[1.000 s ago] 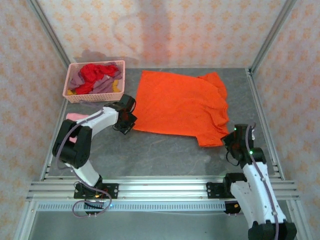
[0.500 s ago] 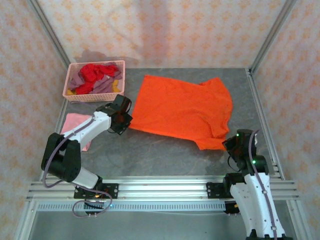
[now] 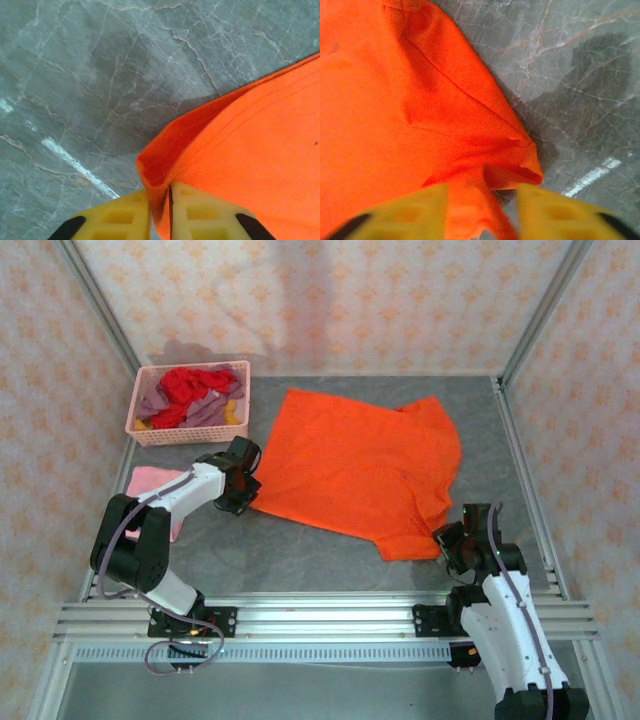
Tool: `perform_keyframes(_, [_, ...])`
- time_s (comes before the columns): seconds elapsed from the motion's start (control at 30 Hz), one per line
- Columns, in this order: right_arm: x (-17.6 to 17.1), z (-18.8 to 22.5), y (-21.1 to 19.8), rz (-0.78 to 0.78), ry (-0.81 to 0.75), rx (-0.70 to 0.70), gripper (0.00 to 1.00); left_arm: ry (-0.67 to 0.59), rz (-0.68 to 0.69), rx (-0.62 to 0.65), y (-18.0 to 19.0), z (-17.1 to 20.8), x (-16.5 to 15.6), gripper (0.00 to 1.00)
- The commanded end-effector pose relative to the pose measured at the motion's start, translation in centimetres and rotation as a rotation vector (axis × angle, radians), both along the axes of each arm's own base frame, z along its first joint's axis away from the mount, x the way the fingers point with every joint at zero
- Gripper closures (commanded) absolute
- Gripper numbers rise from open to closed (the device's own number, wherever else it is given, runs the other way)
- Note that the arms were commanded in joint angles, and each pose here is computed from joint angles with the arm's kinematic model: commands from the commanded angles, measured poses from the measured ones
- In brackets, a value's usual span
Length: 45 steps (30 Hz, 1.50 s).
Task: Fold and stack the t-shirts
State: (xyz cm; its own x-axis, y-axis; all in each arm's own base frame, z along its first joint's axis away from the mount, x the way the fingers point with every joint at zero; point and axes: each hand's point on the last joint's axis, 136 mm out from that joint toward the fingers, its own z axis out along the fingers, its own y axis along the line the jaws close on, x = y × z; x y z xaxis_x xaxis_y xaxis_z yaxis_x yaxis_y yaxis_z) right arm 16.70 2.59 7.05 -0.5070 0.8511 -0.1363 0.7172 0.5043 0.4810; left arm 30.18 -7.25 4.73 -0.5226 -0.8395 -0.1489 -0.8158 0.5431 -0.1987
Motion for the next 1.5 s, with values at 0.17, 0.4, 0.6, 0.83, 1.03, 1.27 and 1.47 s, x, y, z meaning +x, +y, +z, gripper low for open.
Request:
perform_keyframes(0.17, [4.5,5.1,-3.1,0.018,-0.153,-0.228,0.28,-0.129,-0.046,0.131,2.4,4.4,1.6,0.00])
perform_keyframes(0.4, [14.3,4.2,-2.8,0.089,-0.213,-0.262,0.49,-0.250,-0.400,0.090,-4.6,6.9,8.4,0.00])
perform_keyframes(0.6, [20.8,0.8,-3.2,0.139,-0.132,-0.303,0.66,-0.247,-0.523,0.020,-10.1,4.9,10.8,0.00])
perform_keyframes(0.83, [25.5,-2.5,-4.0,0.145,-0.080,-0.286,0.68,-0.186,-0.477,-0.036,-10.5,0.1,9.5,0.00])
perform_keyframes(1.03, [28.4,-5.5,-4.6,0.174,0.004,-0.254,0.66,-0.135,-0.451,-0.033,-9.6,-2.2,7.7,0.00])
perform_keyframes(1.27, [33.6,-6.8,-4.5,0.198,0.019,-0.228,0.56,-0.128,-0.439,0.002,-8.9,-2.3,7.8,0.00])
perform_keyframes(1.47, [38.1,-5.6,-4.2,0.242,-0.028,-0.224,0.37,-0.142,-0.425,0.001,-9.3,-2.0,8.8,0.00])
